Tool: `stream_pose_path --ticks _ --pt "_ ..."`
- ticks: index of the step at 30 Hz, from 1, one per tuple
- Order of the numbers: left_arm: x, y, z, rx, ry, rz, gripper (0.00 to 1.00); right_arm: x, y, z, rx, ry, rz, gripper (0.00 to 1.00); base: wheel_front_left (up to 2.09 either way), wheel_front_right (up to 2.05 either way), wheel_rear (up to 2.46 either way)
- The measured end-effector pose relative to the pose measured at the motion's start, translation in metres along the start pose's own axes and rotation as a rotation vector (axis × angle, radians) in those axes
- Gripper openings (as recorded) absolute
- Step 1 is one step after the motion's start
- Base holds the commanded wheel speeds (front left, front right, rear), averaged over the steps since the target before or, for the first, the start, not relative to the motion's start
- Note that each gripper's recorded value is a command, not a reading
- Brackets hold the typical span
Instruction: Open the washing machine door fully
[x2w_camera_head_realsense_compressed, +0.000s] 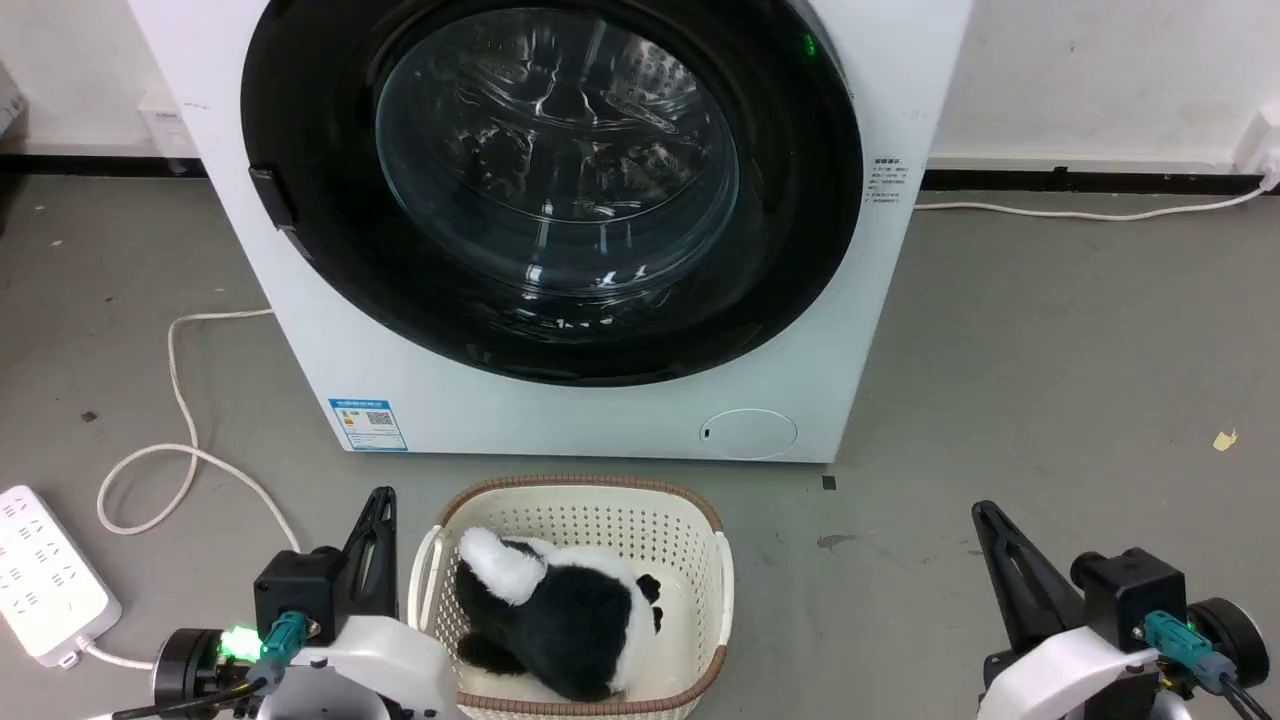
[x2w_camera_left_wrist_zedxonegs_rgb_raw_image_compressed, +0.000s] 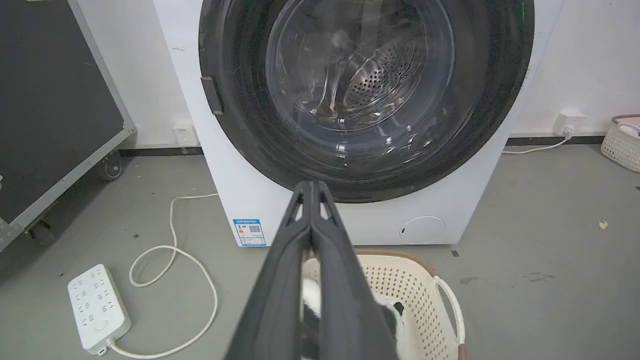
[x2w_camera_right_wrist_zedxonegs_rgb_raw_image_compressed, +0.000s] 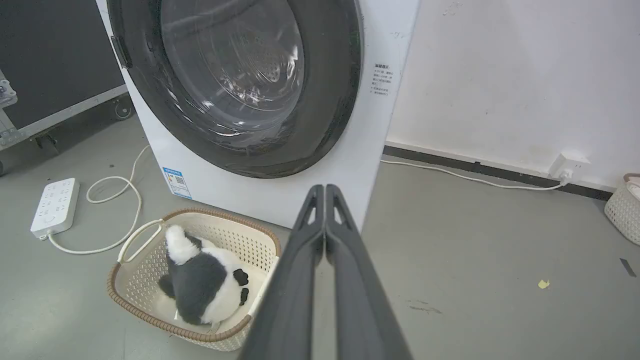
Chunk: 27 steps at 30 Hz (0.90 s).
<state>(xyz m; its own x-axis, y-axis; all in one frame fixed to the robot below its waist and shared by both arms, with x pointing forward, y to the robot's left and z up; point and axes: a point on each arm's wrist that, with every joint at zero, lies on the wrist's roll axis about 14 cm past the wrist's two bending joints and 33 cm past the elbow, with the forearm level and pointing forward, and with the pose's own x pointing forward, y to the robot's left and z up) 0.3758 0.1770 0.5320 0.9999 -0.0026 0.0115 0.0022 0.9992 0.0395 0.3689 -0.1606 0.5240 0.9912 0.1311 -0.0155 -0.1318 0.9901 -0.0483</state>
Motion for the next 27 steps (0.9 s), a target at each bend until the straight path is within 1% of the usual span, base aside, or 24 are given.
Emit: stream_pose_path --ticks 27 --pt "0.0000 -0.0001 0.0000 0.000 0.000 0.000 0.00 0.0000 -0.0001 0.0000 0.000 0.000 0.000 0.00 0.00 0.00 0.00"
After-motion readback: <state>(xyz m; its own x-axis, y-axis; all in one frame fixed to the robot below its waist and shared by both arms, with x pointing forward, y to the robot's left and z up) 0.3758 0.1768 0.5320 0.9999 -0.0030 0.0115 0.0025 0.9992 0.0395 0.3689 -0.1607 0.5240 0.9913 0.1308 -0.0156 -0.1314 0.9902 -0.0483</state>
